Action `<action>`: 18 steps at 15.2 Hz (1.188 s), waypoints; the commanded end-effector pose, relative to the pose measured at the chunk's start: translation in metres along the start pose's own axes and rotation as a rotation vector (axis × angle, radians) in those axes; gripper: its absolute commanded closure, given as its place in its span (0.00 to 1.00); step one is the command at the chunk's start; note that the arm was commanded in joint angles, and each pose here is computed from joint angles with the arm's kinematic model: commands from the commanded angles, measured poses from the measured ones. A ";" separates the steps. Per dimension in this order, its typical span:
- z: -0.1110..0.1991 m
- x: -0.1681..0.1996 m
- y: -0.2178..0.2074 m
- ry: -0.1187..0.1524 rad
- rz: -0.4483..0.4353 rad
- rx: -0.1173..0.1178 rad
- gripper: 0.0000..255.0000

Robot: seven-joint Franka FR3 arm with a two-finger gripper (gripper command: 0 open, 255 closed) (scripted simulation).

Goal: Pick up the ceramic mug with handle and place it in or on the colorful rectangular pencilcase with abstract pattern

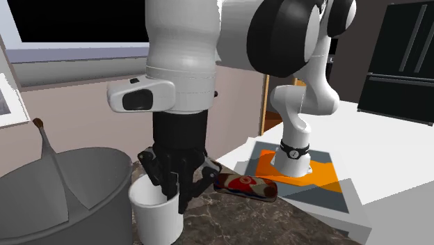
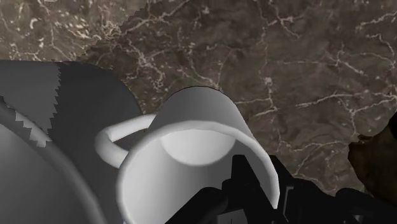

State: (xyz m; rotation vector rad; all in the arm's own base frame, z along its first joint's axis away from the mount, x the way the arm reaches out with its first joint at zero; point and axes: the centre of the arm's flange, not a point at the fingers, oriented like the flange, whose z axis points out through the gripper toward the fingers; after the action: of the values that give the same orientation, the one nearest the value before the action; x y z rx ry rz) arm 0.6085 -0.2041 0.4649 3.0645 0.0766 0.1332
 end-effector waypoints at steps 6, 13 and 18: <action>-0.028 -0.046 -0.018 0.000 0.000 0.000 1.00; -0.049 -0.131 -0.050 0.000 0.000 0.000 1.00; -0.064 -0.191 -0.073 0.000 0.000 0.000 1.00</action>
State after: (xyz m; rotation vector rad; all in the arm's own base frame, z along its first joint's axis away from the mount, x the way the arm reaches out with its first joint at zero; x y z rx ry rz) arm 0.4246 -0.1393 0.5052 3.0652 0.0764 0.1327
